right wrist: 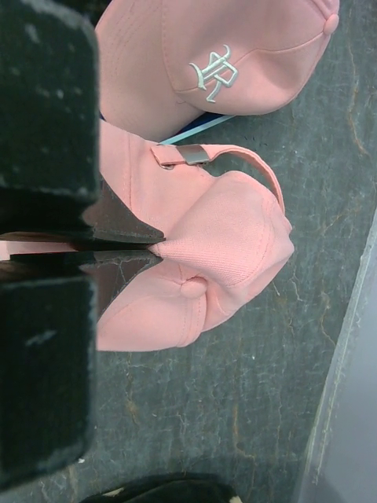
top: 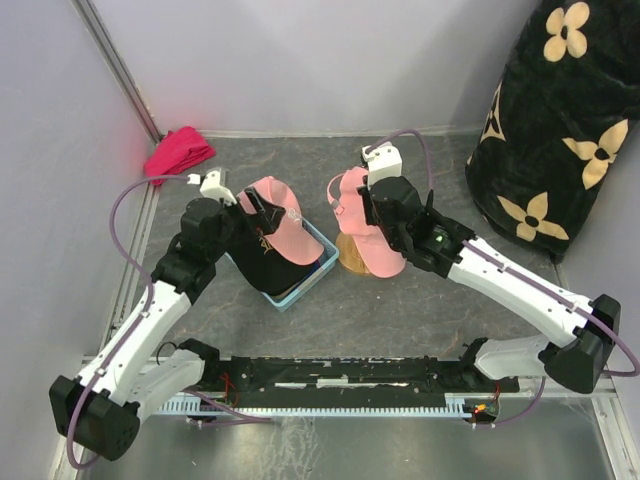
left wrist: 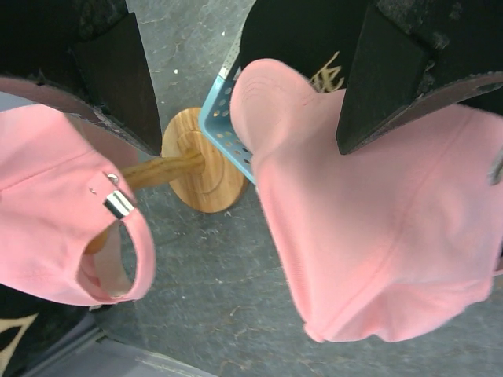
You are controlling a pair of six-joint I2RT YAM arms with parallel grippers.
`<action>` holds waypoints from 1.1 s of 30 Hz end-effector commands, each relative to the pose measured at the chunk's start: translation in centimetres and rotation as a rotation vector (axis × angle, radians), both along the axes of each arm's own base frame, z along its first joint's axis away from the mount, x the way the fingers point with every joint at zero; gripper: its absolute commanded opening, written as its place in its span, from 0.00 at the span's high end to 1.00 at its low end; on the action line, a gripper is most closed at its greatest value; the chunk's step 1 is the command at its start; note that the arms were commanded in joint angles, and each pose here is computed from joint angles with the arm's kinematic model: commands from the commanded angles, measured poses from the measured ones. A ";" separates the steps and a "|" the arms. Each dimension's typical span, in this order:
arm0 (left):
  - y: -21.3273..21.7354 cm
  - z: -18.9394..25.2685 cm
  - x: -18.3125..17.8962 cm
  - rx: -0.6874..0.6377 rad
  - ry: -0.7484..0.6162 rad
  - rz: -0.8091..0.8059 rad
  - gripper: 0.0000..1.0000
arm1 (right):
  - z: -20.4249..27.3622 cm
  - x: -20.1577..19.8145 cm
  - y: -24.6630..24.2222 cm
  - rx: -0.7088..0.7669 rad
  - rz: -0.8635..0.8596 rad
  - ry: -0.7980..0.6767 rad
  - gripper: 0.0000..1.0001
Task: Stack the hats
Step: Place the hat on the hat stand.
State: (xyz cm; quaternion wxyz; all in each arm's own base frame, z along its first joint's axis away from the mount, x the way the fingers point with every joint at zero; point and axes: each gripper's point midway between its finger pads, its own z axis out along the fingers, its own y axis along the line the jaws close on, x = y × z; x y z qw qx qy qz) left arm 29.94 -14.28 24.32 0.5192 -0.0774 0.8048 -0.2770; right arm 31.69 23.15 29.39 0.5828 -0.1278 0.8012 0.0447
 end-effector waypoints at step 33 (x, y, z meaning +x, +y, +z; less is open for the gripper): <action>-2.8 2.8 0.7 0.050 -0.074 0.108 0.00 | 0.8 -1.1 3.2 0.034 0.063 -0.026 0.45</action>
